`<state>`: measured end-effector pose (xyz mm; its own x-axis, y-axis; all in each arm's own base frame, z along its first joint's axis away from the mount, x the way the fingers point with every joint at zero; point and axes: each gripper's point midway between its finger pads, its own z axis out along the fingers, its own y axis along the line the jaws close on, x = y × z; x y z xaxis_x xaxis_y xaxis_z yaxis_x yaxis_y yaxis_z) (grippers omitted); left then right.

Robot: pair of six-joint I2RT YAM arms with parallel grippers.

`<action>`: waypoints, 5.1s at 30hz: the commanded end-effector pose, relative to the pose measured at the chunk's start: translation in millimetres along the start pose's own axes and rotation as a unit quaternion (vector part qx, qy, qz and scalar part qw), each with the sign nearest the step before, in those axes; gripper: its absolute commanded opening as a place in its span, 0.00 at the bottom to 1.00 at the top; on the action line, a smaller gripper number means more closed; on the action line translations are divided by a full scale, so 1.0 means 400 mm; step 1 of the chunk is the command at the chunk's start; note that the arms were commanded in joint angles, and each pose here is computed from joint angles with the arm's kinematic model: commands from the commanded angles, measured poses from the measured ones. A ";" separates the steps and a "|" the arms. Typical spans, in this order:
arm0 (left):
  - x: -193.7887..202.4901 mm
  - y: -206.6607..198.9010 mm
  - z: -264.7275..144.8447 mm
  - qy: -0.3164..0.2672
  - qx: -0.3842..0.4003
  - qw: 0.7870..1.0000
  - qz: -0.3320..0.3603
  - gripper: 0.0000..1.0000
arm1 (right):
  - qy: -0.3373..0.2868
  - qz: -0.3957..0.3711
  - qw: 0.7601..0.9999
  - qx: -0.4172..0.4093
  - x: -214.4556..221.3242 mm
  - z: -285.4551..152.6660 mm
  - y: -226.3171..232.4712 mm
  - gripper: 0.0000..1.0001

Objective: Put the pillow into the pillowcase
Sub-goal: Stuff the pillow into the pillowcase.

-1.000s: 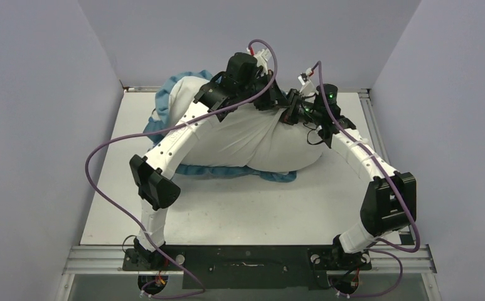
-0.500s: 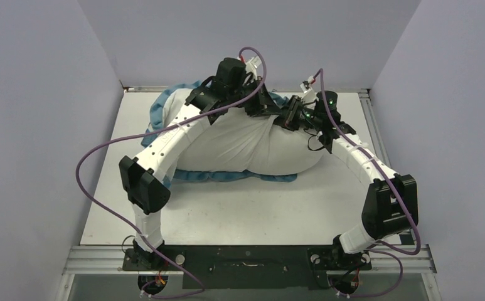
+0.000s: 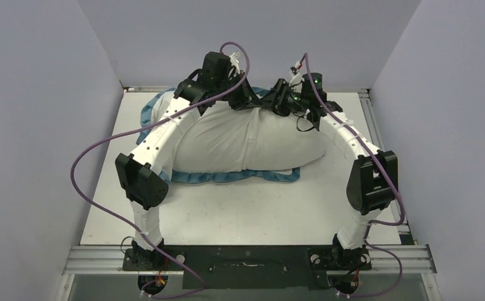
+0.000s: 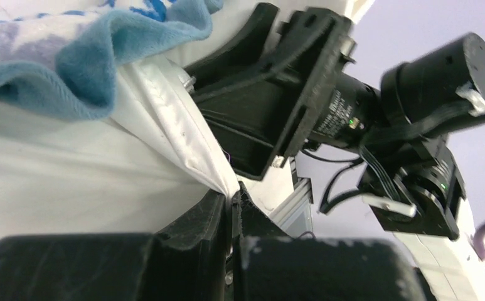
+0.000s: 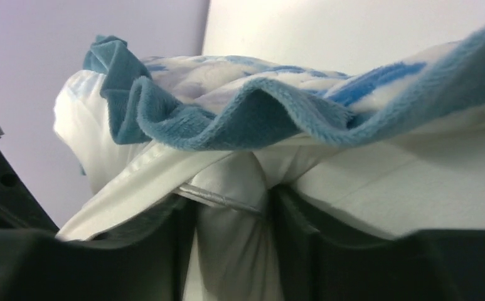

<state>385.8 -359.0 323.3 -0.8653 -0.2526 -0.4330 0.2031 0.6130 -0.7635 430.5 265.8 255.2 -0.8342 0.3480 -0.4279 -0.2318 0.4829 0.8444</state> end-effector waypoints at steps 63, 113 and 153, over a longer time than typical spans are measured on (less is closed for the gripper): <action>-0.137 0.104 -0.147 -0.159 -0.151 0.961 0.170 0.97 | -0.015 0.126 0.972 0.199 0.050 -0.195 -0.350 0.73; -0.085 0.292 -0.001 -0.166 -0.232 0.941 0.184 0.80 | -0.056 -0.105 0.956 0.269 -0.125 -0.245 -0.172 0.90; -0.037 0.188 0.031 -0.135 -0.078 0.968 0.199 0.00 | 0.037 -0.164 0.932 0.321 -0.052 -0.098 -0.282 0.90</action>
<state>436.3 -283.9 197.5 -0.6506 -0.0514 -0.7577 0.2327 0.9362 -0.2634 444.0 157.0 188.6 -0.8170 0.0975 -0.5684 -0.1016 0.9459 0.3082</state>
